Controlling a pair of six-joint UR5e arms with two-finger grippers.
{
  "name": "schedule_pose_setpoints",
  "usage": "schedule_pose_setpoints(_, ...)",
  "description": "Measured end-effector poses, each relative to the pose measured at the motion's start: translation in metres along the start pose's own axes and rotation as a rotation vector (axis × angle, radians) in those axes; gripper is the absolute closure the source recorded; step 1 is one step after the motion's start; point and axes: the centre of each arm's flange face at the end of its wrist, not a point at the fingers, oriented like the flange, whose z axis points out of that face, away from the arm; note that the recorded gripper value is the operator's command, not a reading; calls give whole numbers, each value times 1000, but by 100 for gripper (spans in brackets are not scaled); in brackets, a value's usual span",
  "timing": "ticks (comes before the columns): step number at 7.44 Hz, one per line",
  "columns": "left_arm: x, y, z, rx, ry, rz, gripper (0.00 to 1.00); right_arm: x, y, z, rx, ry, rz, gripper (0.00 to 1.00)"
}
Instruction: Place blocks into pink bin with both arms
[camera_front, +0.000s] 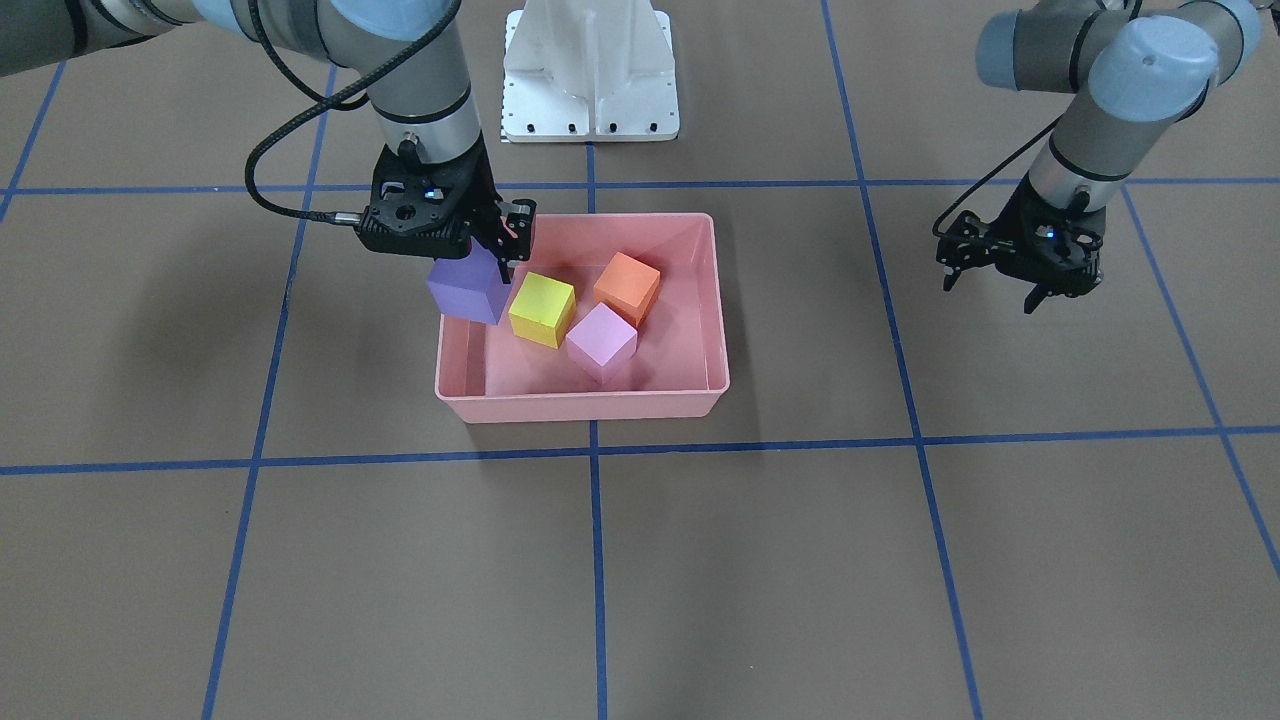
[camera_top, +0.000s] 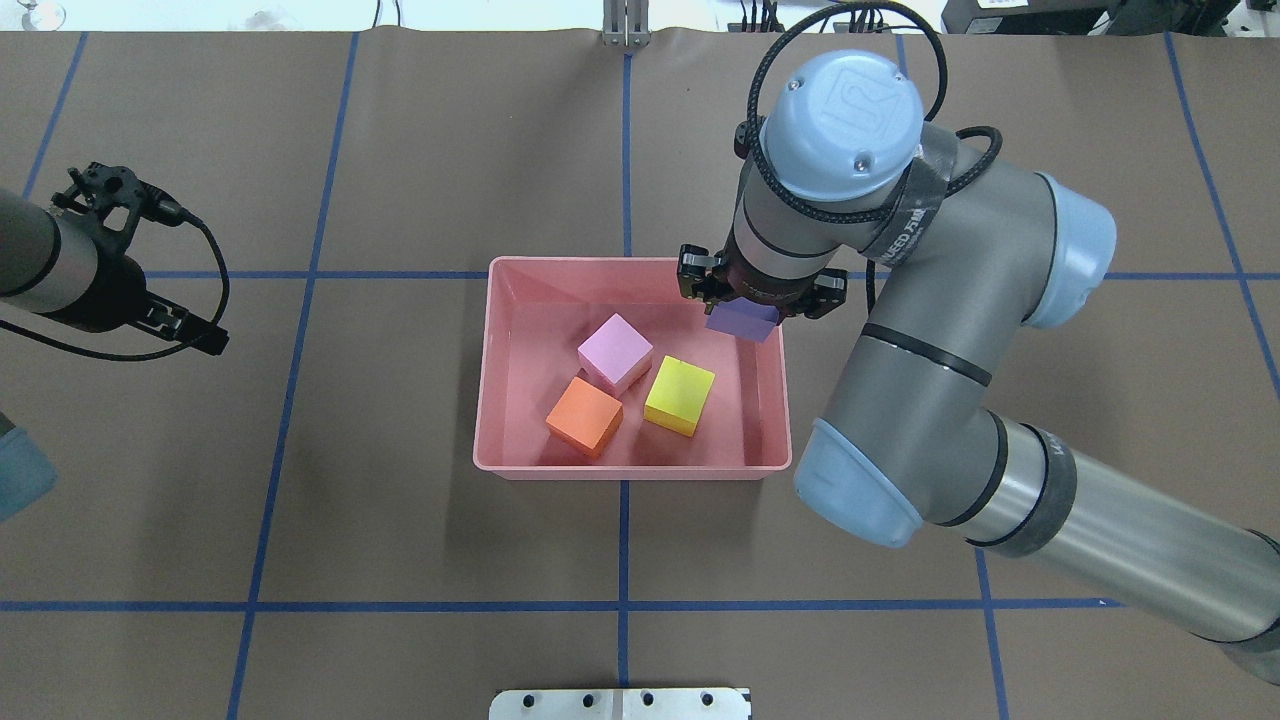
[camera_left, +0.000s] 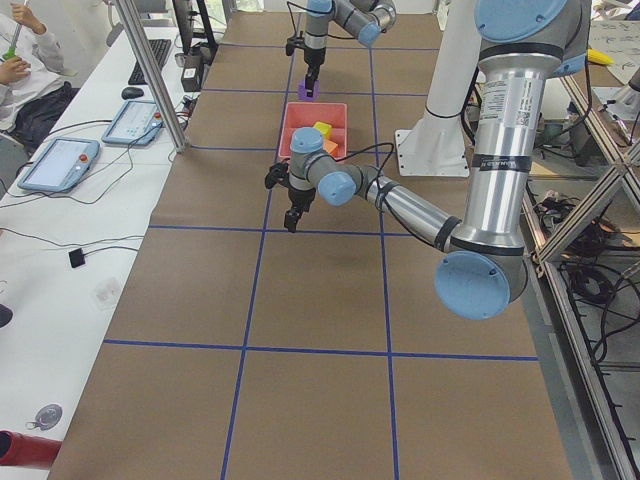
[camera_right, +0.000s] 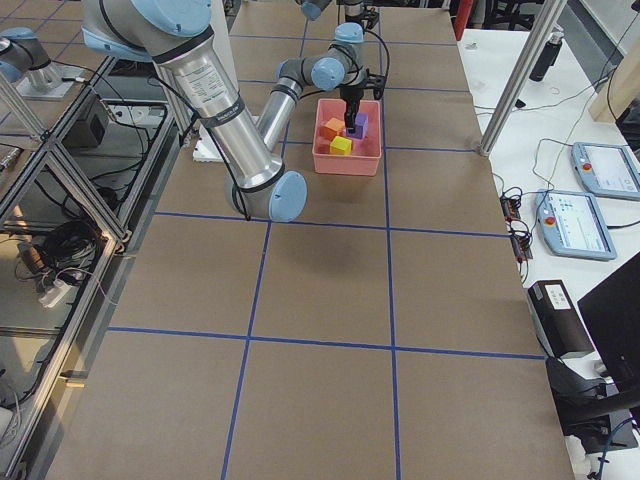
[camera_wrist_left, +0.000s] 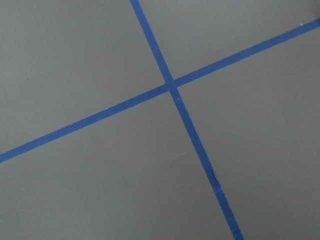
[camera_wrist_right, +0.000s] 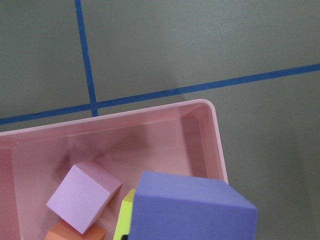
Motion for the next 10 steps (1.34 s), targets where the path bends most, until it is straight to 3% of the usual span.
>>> schedule_pose_setpoints(1,0,-1,0,1,1,-1,0,-2,2,12,24,27,-5,17)
schedule_pose_setpoints(2,1,-1,0,2,1,-2,0,-4,4,20,33,43,-10,1)
schedule_pose_setpoints(7,1,-2,0,3,2,-11,0,-4,6,17,37,38,-33,0)
schedule_pose_setpoints(10,-35,5,-13,-5,10,-23,0,78,-66,-3,-8,44,-128,0)
